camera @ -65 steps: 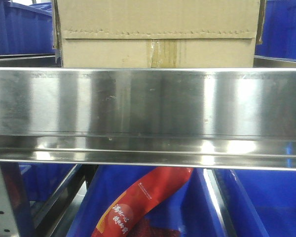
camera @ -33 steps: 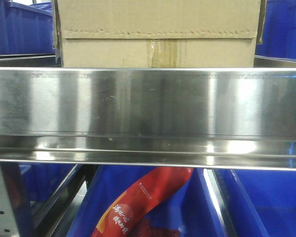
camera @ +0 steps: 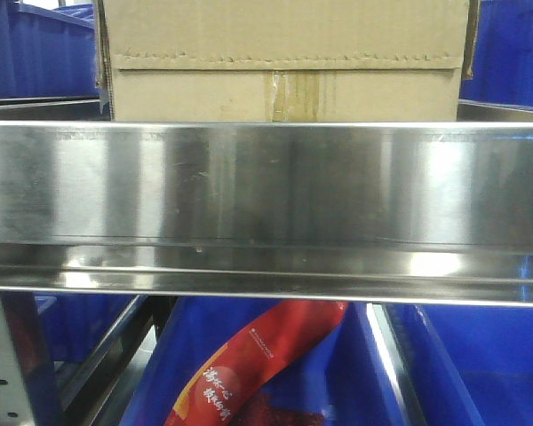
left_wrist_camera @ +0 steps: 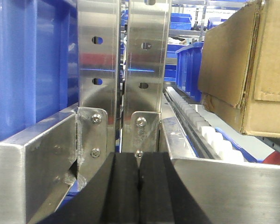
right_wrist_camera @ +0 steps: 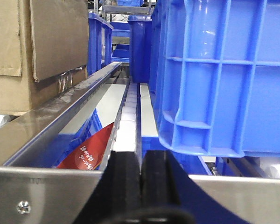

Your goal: Stack two boxes on right shelf middle

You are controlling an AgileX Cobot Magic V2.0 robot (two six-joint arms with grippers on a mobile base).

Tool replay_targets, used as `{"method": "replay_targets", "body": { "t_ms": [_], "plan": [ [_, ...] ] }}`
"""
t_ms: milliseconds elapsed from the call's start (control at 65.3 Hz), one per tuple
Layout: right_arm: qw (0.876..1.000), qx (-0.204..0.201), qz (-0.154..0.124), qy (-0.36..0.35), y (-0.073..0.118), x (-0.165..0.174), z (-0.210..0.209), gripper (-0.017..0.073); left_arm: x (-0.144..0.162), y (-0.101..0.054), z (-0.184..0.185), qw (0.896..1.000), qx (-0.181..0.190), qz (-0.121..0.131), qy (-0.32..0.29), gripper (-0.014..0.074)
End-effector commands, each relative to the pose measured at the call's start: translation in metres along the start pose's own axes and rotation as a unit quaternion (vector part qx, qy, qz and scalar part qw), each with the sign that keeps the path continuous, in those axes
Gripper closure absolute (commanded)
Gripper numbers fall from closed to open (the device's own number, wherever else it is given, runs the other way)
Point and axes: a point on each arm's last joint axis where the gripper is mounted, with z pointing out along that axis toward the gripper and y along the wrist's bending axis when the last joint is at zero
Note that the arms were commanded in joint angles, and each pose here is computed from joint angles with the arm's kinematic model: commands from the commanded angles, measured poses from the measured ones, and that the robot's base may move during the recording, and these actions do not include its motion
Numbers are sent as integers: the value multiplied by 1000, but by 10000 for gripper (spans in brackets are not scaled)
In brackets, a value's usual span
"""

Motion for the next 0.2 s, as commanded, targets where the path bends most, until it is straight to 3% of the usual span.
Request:
{"method": "replay_targets", "body": {
  "t_ms": [0,184],
  "plan": [
    [1000,4,-4,-13,-1,-2,0,721,-3,0,-1,1000,-1,-2,-12,704],
    [1000,4,-4,-13,-1,-2,0,721,-3,0,-1,1000,-1,-2,-12,704]
  ]
}}
